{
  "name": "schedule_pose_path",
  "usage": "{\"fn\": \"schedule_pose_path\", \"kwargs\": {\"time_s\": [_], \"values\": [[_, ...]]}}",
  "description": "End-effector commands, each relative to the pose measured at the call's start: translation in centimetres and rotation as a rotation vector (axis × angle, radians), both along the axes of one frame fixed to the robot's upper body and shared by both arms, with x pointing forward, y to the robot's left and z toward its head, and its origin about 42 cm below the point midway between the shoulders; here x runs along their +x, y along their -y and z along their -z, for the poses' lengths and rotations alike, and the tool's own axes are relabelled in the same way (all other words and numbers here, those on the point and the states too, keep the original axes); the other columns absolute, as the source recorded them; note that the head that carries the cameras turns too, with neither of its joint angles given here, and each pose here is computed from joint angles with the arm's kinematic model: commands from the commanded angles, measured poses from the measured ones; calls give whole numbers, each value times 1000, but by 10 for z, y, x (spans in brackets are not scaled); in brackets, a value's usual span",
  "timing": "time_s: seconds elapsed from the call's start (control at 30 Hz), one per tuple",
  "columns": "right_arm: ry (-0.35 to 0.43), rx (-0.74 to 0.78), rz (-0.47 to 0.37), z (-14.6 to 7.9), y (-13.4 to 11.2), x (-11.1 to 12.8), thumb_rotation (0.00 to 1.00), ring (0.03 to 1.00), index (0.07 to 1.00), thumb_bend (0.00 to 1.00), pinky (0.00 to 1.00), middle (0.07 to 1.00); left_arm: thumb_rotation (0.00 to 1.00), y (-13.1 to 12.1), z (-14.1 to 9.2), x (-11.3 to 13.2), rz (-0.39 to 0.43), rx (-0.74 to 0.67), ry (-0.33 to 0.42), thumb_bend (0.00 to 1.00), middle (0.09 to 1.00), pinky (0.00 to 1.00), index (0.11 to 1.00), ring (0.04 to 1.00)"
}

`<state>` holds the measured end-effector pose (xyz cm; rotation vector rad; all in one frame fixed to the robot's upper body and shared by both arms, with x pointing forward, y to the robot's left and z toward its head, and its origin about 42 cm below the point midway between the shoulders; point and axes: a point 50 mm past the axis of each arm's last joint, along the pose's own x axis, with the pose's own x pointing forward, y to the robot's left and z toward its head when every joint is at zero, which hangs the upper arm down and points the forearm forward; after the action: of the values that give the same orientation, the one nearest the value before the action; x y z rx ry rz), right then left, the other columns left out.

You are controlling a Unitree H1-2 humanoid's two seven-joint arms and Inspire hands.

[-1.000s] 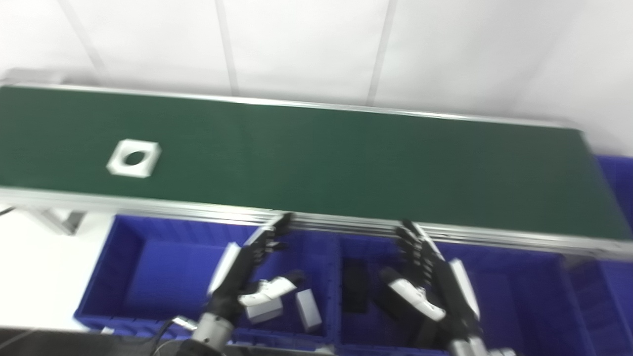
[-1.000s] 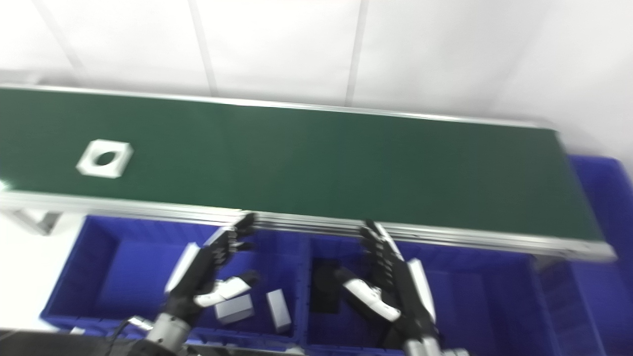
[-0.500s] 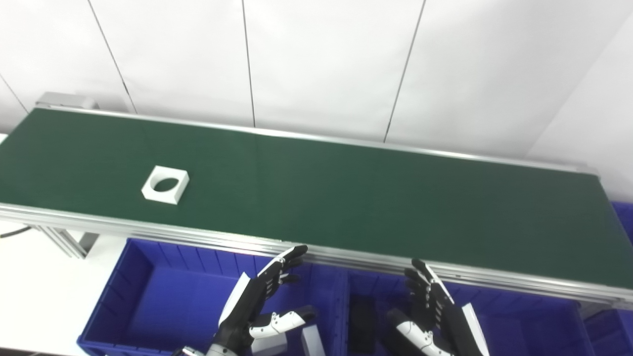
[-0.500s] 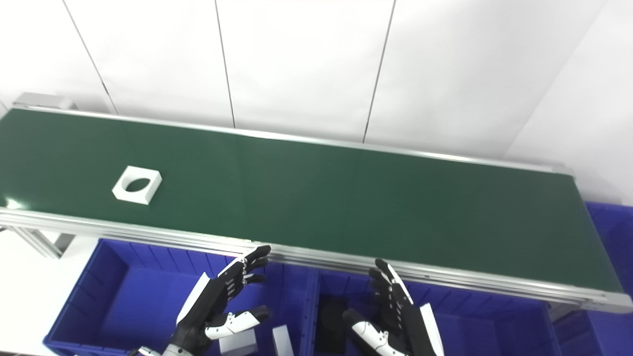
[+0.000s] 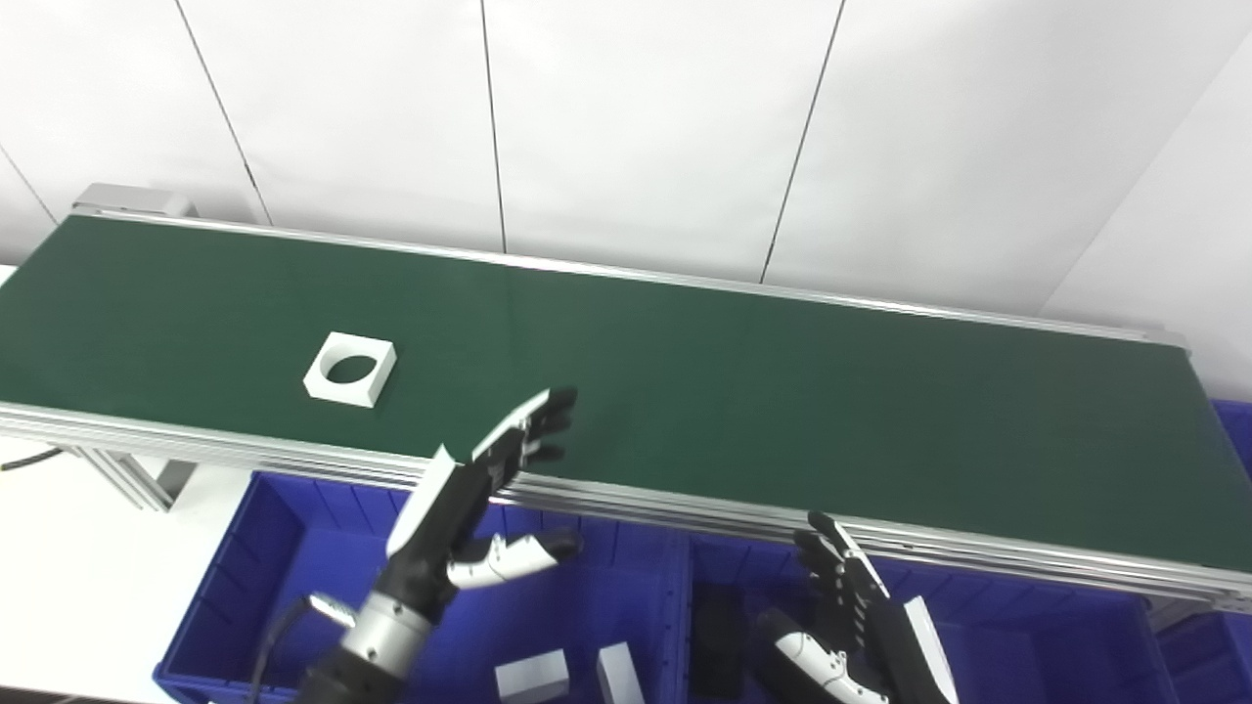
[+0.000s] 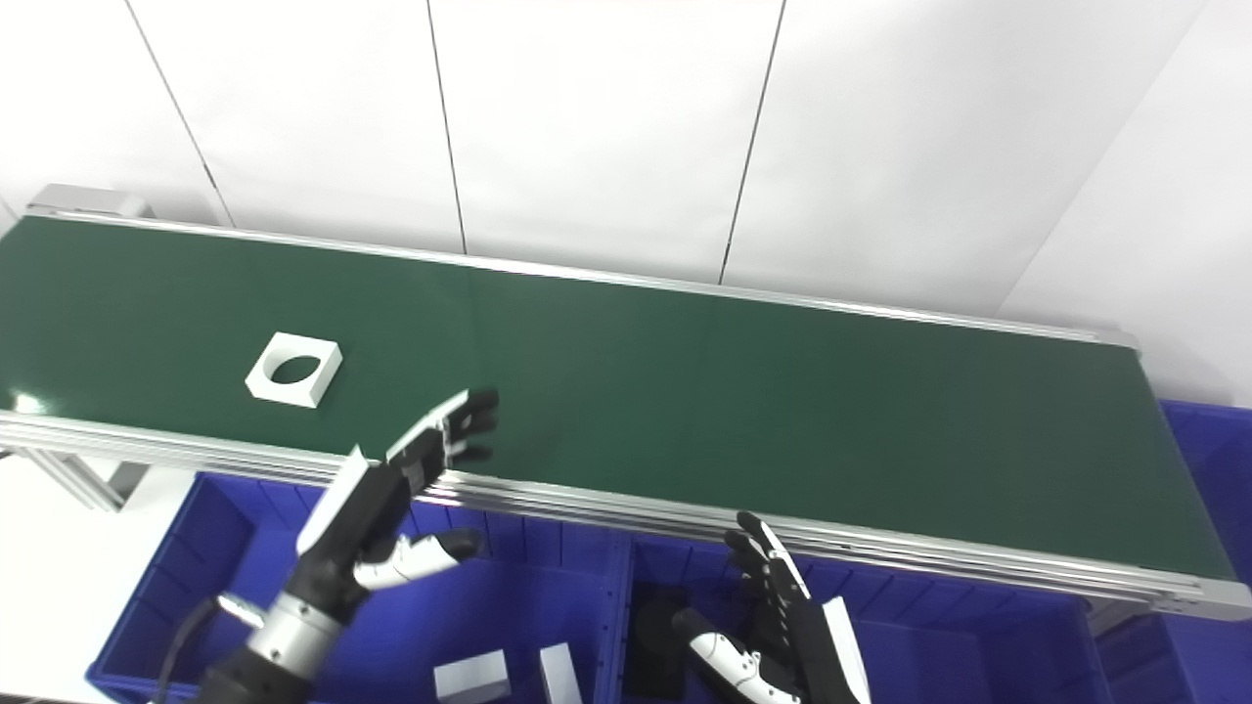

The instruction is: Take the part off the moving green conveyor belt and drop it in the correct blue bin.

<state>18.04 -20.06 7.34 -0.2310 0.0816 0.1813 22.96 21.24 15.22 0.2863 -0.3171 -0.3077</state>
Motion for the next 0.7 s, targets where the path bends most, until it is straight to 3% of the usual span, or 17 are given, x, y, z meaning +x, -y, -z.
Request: {"fn": "schedule_pose_path", "kwargs": {"time_s": [0.0,0.3,0.43,0.67], "values": [[99,22,-8,-11,-4,6,454,873,930,596,849,876,632,-12,-25,15,-8,53,66,771,966,868,944,944],[106,28,-7,-9,-8,11,469,868,924,631,828,870,553,-50,-47,68,-50,206,78,776,995,959,963,990],[110,25,-9,-8,-10,11,503,866,925,650,834,865,520,-60,-47,83,-67,300,103,755,993,934,976,980],[119,29,-9,-6,-16,13,541,856,922,680,826,861,420,-83,-39,117,-100,417,38,785,1000,879,979,979]]}}
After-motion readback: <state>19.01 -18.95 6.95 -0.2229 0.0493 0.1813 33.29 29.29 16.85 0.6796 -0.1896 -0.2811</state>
